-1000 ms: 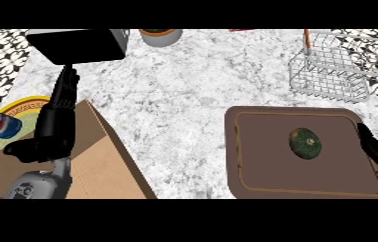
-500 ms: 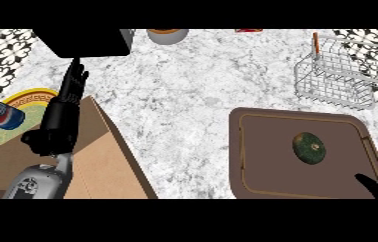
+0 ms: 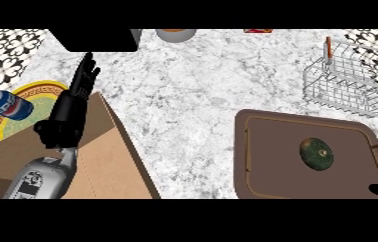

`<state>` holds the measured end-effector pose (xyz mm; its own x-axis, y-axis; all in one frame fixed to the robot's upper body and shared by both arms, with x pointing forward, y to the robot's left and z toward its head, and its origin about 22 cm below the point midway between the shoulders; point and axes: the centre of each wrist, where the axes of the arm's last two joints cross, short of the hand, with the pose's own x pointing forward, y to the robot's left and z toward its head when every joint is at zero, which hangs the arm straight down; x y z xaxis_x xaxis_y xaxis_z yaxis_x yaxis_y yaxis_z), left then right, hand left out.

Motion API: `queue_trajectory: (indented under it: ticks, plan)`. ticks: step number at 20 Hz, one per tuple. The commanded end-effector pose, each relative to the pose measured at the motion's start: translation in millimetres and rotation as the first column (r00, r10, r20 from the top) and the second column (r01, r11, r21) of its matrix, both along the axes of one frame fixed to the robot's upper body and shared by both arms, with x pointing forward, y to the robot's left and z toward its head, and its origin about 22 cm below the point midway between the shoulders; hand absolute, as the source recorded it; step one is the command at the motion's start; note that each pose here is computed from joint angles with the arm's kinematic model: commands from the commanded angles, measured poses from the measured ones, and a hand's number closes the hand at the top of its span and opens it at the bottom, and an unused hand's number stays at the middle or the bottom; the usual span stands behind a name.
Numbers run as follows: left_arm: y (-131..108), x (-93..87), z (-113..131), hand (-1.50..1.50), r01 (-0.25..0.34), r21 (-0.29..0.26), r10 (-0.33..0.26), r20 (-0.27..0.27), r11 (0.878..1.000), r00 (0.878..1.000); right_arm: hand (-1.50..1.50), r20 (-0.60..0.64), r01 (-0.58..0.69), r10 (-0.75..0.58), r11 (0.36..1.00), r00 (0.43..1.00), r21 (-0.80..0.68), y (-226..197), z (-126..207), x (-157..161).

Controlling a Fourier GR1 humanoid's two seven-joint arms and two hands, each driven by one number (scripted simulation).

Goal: Pick the squash from the tray and place it in the tiered basket

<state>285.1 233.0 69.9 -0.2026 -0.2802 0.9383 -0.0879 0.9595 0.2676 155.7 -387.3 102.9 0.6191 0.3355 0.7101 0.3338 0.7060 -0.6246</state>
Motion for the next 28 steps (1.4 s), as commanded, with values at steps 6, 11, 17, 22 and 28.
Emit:
queue_trajectory:
  ticks: [6,11,17,22,28]
  plan:
    - [47,-2.4,-24,0.0,-0.075,0.128,0.099,-0.187,0.989,0.977,-1.5,-0.234,0.037,-0.023,0.998,0.972,0.056,23,35,25]
    - [40,-2.2,-21,0.0,-0.061,0.139,0.085,-0.176,0.988,0.981,-1.5,-0.327,0.055,-0.035,0.997,0.944,0.05,30,31,36]
    - [48,-10.9,-29,0.0,-0.056,0.128,0.081,-0.198,0.99,0.977,-1.5,-0.347,0.038,-0.013,0.997,0.938,0.063,44,19,37]
    - [47,-3.2,-26,0.0,-0.073,0.136,0.099,-0.194,0.988,0.976,-1.5,-0.36,-0.011,0.018,1.0,0.933,0.02,56,15,42]
    - [51,-15.1,-38,0.0,-0.078,0.135,0.104,-0.198,0.988,0.975,-1.5,-0.391,-0.014,-0.006,0.999,0.92,-0.05,67,12,41]
